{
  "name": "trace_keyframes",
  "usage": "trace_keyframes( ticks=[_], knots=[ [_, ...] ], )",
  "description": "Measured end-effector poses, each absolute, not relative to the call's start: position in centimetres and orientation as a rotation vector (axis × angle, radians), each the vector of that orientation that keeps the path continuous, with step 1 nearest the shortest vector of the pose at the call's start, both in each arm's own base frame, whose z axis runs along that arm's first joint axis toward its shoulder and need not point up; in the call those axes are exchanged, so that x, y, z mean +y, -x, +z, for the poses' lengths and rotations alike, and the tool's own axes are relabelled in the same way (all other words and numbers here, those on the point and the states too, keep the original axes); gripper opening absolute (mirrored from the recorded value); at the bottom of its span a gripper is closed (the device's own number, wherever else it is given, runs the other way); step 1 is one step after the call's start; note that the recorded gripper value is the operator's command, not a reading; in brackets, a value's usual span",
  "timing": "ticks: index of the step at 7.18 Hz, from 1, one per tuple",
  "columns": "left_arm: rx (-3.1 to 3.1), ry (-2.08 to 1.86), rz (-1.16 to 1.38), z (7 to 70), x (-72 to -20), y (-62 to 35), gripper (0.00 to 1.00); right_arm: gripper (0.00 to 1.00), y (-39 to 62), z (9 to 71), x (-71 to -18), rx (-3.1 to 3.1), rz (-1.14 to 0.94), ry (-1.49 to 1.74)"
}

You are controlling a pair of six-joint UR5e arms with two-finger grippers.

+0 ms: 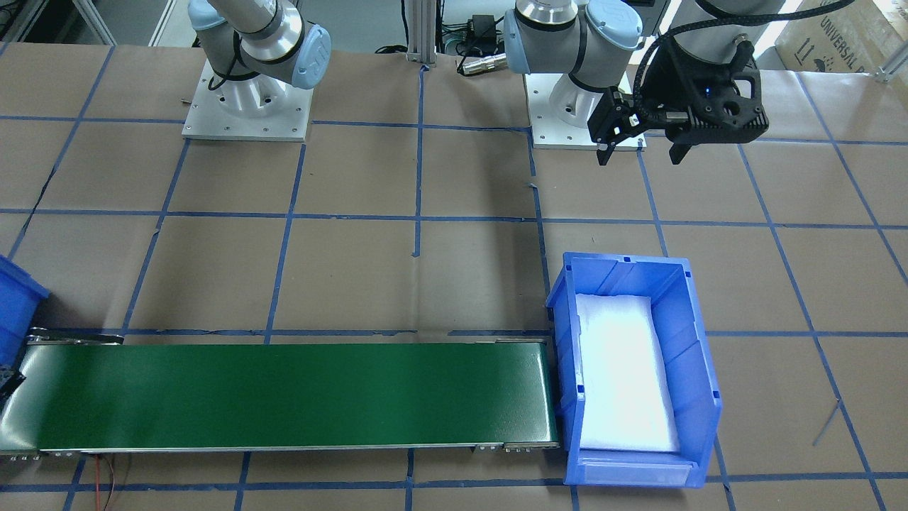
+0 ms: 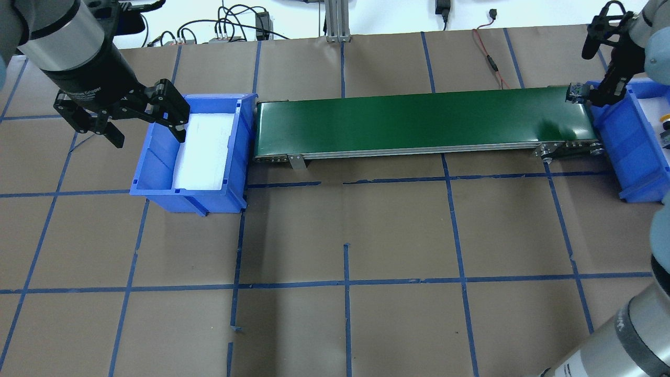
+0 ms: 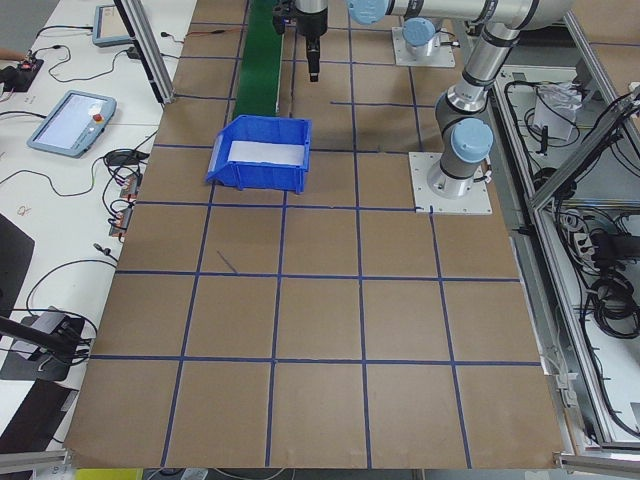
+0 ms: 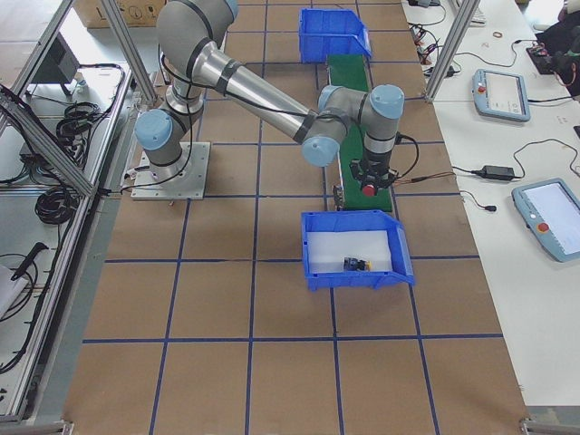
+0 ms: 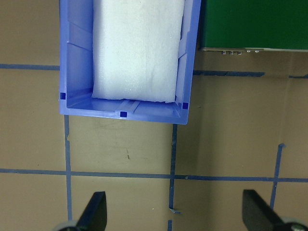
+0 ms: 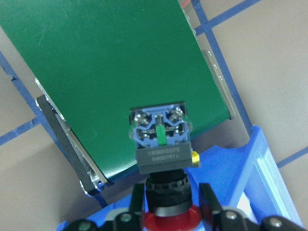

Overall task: Transport two buttons from left to right
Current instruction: 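Lift the red-capped button and carry it into the far blue bin, then lower the red-capped button onto the foam beside the yellow one and release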

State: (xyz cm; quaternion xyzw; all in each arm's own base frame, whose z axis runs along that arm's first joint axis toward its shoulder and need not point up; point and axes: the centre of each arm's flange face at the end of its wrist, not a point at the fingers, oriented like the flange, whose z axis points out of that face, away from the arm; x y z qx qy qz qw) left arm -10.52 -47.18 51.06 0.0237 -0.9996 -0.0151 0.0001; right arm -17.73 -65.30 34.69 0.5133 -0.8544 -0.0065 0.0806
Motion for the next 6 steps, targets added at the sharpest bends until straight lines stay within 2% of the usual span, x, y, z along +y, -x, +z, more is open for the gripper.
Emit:
trace_keyframes(
  ticks=[3,6],
  knots=[
    [-3.140,-0.075,-0.045,51.1,-47.2,10.5,1.00,0.00,25.4,40.6,-63.4,-2.553,-0.046,-1.542],
    [-3.140,-0.075,-0.045,51.1,-47.2,10.5,1.00,0.00,32.8,40.4,-61.5,-2.573,-0.057,-1.607]
  ],
)
